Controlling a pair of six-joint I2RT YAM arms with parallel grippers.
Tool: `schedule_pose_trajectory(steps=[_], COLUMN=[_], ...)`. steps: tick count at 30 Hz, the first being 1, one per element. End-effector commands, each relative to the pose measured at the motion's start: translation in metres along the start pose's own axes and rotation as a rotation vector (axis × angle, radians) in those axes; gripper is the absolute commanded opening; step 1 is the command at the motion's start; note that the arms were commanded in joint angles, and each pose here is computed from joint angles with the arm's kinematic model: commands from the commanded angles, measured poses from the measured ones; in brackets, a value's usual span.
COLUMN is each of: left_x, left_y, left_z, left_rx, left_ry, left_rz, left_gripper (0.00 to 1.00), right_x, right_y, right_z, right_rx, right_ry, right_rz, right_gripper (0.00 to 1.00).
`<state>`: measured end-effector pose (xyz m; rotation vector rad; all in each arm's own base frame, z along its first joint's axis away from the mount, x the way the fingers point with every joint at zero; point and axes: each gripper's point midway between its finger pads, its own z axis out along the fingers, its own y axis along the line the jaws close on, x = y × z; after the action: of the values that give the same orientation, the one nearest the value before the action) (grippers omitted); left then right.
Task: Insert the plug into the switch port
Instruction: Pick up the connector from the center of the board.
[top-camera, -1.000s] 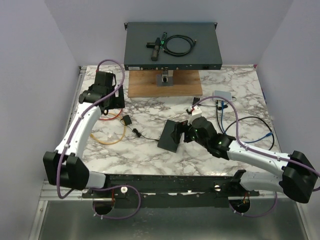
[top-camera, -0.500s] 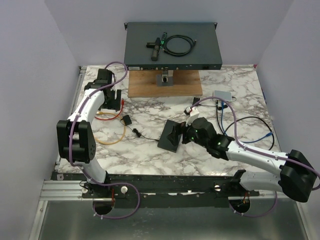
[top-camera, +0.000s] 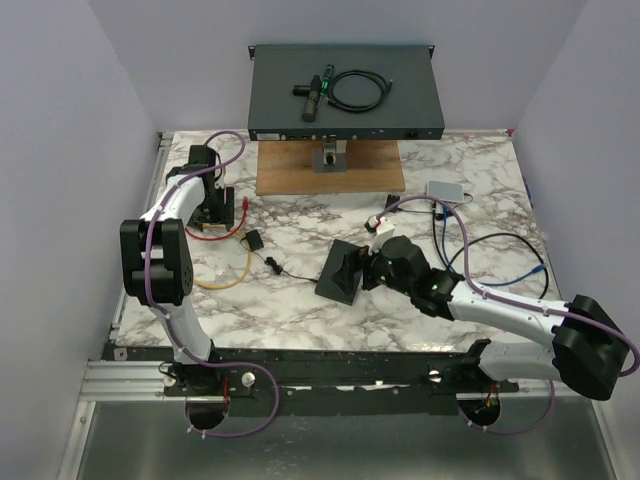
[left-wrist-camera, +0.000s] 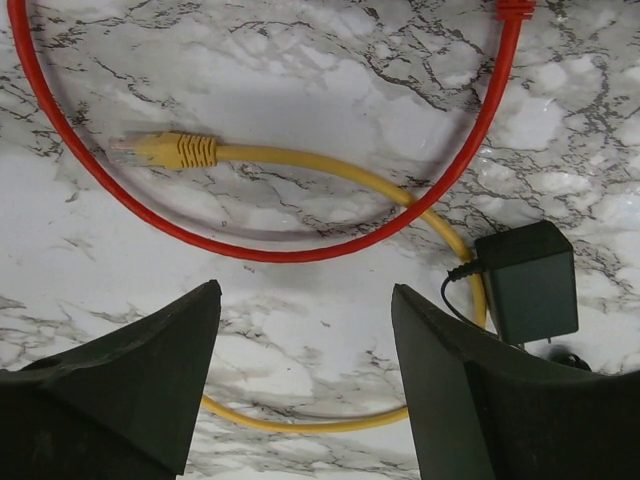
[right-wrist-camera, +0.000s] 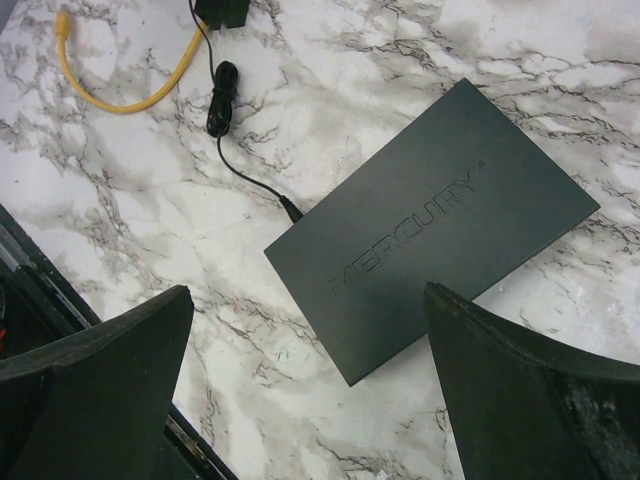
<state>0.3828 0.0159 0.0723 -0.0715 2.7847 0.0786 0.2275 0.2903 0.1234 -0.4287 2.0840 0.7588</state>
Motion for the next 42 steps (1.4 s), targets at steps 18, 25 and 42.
schedule_pose_trajectory(steps=[18,25,42], left_x=[0.025,0.023,0.017], left_y=[-0.025,-0.027,-0.037], left_z=[0.029,0.031,0.045], left_rx=[0.096,0.101,0.083], left_ry=[0.1,0.094,0.128], left_rz=[-0.028,-0.039,-0.015], left_gripper=[0.57,0.57,0.19], right_x=[0.004,0.005,0.008], right_y=[0.005,0.004,0.002], right_z=[0.003,0.003,0.005], right_rx=[-0.031,-0.031,-0.023], right_ry=[0.003,0.001,0.009], right_rz=[0.0,0.0,-0.003], right_gripper=[1.0,1.0,1.0])
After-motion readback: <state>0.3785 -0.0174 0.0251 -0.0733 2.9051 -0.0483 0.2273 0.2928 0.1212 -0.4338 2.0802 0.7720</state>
